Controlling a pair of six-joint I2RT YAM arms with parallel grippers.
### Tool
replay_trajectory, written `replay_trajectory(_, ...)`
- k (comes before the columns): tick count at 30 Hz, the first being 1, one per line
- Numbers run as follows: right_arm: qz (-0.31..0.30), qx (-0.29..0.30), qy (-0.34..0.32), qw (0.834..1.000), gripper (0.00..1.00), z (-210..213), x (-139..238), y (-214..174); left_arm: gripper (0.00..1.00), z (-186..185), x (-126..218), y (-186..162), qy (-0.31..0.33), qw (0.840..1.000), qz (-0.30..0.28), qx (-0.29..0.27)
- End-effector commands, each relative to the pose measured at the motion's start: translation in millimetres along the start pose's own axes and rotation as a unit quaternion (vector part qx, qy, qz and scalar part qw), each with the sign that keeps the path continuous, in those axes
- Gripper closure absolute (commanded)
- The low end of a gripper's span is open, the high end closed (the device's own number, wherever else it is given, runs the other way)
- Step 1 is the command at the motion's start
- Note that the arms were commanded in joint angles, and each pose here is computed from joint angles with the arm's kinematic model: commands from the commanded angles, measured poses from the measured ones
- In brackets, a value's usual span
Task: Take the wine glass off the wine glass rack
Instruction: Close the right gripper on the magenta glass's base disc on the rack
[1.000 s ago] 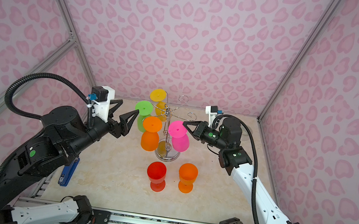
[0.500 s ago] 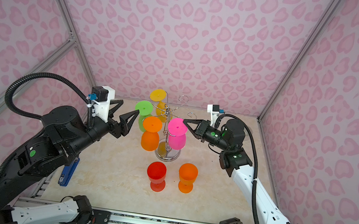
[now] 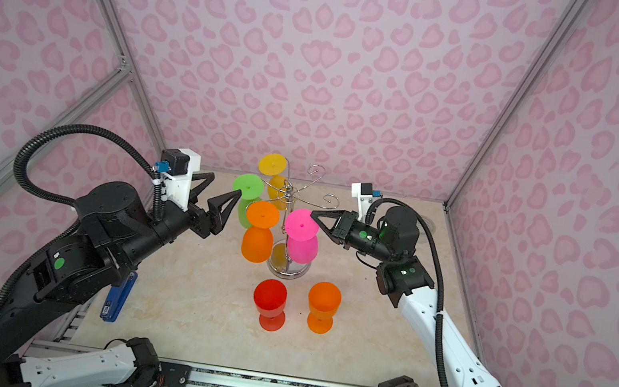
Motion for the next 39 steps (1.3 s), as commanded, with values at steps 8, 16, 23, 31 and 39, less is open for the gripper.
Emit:
replay_trajectory(8,0.005,0.013,-0.002,1.0,1.0,1,-13,0,0.27,0,-2,7,-0.003,1.0,-0.023,0.013)
replay_trajectory(16,-0.002,0.015,-0.006,1.0,1.0,-2,-21,9,0.27,0,-1,6,-0.004,1.0,-0.022,0.013)
replay_trajectory(23,-0.013,0.021,-0.008,1.0,1.0,0,-25,18,0.27,1,0,5,-0.004,1.0,-0.022,0.014)
replay_trajectory(31,-0.037,0.019,-0.019,0.999,1.0,-3,-19,29,0.28,1,2,6,-0.006,1.0,-0.024,0.015)
replay_trajectory(39,-0.064,0.01,-0.025,0.998,1.0,-11,-1,39,0.28,1,2,7,-0.009,1.0,-0.024,0.015)
Point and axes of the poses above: each gripper's point midway between its finger pads, its own x axis back along the fingers, its own z axis along the line the jaws close on, y = z × x, the point moved 7 cm from there along x, back along the fingers, and after that the axes turned 4 degrees about -x, right-handed, at the moved point
